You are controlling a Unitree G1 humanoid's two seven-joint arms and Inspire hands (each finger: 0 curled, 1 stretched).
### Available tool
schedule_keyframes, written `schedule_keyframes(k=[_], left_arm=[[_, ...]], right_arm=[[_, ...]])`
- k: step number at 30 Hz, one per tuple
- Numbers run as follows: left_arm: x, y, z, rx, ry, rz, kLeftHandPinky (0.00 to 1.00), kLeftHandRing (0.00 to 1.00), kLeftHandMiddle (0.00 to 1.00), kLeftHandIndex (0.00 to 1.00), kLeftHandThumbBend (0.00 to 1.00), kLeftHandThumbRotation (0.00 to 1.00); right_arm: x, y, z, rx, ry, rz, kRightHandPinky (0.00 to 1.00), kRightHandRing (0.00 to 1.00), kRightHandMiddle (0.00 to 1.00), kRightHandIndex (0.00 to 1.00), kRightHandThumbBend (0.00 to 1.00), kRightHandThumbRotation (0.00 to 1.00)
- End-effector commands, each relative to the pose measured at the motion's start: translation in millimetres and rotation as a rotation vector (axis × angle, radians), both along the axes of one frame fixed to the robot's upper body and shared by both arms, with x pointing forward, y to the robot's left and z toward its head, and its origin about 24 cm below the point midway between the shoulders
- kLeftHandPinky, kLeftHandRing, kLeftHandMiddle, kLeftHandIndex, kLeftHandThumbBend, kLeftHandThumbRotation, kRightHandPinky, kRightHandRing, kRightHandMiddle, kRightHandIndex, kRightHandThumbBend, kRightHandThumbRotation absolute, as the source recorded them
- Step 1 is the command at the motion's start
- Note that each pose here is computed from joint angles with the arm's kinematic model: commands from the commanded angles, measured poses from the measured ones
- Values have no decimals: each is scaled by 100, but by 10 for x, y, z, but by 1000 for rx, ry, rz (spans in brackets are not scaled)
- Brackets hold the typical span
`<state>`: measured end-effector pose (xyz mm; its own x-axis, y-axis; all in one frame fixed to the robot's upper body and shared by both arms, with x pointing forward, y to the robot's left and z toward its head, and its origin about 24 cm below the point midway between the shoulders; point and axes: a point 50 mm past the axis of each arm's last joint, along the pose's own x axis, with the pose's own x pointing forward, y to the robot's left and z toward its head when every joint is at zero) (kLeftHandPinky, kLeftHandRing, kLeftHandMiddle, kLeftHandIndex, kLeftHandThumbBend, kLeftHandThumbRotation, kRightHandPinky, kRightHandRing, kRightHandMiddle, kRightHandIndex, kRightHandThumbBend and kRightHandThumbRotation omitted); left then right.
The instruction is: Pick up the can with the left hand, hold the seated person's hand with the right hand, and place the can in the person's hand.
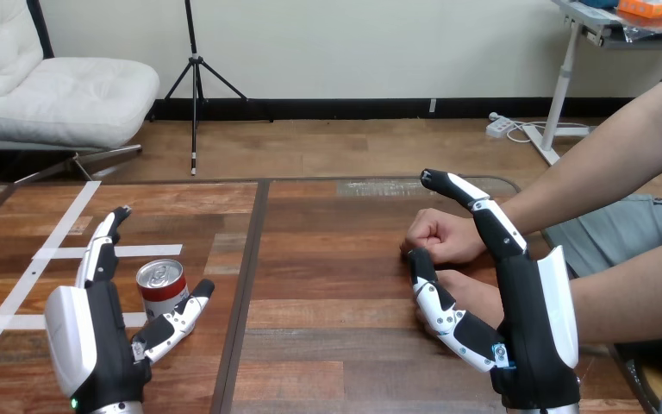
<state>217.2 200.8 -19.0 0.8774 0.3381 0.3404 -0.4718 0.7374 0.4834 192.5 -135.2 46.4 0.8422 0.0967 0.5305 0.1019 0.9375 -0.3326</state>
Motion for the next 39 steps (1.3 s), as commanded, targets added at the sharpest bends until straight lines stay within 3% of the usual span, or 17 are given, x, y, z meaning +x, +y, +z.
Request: schedule_keyframes(k=[1, 18, 39], left_arm=[[207, 9, 164, 44, -60, -27, 76, 84, 87, 85, 81, 10], [269, 18, 152, 70, 14, -29, 74, 83, 88, 87, 81, 15], [387, 11, 173, 76, 93, -45, 72, 82, 87, 86, 79, 12]], right_arm=[[72, -16, 111, 7, -59, 4, 88, 84, 82, 80, 29, 0], [71, -14, 118, -2, -57, 6, 88, 84, 82, 79, 29, 0], [68, -11, 120, 10, -56, 17, 88, 83, 81, 79, 29, 0]])
